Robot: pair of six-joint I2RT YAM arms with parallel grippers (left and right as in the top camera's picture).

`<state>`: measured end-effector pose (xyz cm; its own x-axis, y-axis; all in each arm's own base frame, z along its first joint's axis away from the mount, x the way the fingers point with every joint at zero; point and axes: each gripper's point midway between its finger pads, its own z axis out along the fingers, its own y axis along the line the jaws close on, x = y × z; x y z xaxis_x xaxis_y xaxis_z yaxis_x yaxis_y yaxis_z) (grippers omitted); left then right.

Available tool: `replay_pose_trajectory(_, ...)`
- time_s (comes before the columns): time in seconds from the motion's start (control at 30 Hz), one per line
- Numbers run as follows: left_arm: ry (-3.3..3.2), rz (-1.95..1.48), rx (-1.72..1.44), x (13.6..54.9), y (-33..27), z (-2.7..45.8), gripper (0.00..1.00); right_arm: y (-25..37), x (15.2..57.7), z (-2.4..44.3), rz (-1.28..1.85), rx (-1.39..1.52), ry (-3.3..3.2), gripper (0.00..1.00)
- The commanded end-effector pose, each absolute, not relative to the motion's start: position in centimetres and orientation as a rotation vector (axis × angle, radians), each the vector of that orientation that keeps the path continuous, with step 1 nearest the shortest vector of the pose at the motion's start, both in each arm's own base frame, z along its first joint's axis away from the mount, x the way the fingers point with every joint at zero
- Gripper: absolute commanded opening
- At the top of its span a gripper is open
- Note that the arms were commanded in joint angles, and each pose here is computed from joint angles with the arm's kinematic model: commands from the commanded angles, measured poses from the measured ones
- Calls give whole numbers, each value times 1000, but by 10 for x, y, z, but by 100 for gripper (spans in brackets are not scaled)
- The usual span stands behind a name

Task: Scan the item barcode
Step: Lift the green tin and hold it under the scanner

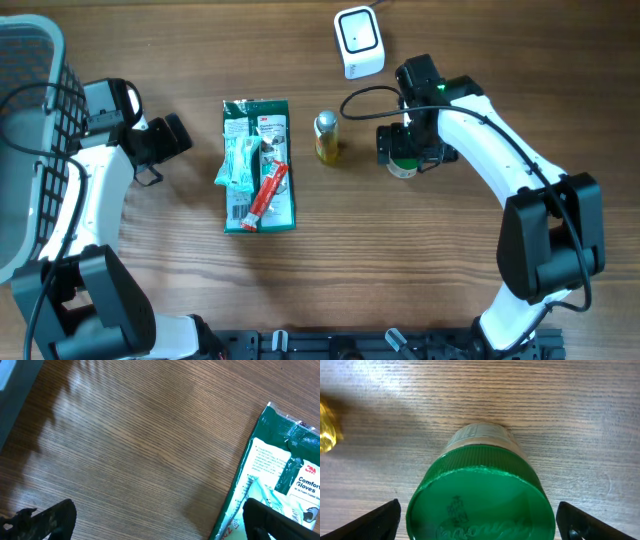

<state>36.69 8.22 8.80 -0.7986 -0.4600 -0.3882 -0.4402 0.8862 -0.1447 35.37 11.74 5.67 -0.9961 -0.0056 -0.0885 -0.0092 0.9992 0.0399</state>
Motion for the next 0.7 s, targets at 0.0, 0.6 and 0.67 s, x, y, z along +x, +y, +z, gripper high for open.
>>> replay_pose_trajectory(0.0,2643,-72,-648,366,82,86,100,123,359,62,100,162,3031,100)
replay_pose_trajectory(0.6,2643,-72,-648,366,82,86,100,112,366,16,11,240,2982,86)
replay_pose_trajectory(0.67,2643,-72,-648,366,82,86,100,112,366,13,7,239,2989,86)
